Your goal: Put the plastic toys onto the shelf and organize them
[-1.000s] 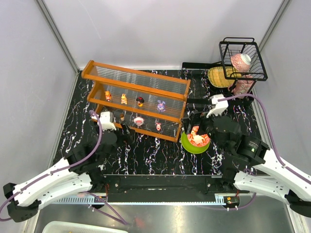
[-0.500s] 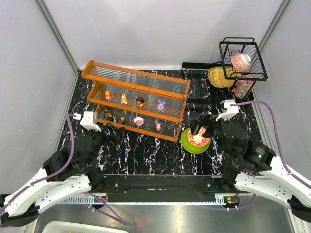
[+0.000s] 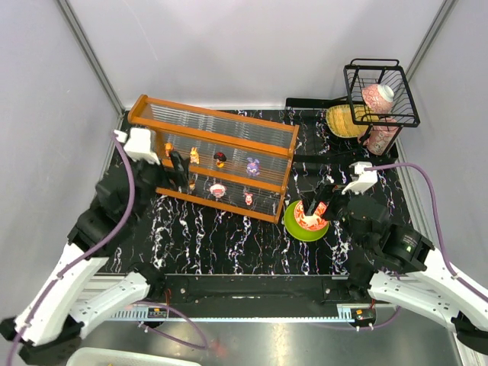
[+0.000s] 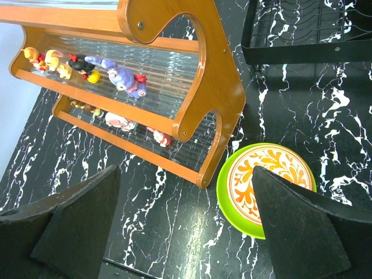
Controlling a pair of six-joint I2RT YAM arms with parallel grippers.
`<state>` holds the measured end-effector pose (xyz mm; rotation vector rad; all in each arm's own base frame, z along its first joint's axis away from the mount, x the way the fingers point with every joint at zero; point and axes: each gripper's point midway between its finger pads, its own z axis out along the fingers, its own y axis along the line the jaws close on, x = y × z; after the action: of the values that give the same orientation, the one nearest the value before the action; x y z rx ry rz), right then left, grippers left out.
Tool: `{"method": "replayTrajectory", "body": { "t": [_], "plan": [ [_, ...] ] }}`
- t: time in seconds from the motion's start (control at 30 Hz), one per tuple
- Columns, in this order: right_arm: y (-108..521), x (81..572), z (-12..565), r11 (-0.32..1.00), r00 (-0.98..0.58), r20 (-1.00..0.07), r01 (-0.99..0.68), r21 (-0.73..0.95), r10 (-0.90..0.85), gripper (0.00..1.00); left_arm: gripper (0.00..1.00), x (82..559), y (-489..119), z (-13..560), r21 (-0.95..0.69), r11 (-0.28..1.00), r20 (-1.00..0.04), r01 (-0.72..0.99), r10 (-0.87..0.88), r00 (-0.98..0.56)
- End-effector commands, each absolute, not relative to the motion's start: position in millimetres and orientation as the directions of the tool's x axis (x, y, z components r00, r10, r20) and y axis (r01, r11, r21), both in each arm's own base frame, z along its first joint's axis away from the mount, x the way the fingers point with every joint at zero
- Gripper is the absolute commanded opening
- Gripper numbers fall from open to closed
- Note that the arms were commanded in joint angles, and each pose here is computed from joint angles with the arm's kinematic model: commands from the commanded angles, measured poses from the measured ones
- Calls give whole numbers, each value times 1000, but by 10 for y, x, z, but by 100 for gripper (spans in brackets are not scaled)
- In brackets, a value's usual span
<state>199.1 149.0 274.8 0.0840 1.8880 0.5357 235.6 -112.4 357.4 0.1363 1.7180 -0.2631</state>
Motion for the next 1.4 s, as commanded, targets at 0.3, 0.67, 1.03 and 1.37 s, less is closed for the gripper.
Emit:
{"method": "replayTrajectory", "body": {
  "t": [0.3,0.67,1.03,1.37],
  "plan": [
    [1424,1989,2756,900,-371,-877,-187,393,305,100,99,2729,-225,3706,-226,974,-968,9,-223,-117],
    [1313,2125,2365,920,-455,-840,-100,379,296,100,99,2343,-83,2855,-311,943,-924,-121,-330,-193],
    [994,2476,2126,838,-517,-715,8,546,471,100,99,2301,-127,2703,-316,944,-921,-98,-330,-205],
    [952,2503,2362,785,-441,-720,-52,617,536,100,99,2296,-116,2496,-324,939,-912,-119,-343,-226]
  ]
}}
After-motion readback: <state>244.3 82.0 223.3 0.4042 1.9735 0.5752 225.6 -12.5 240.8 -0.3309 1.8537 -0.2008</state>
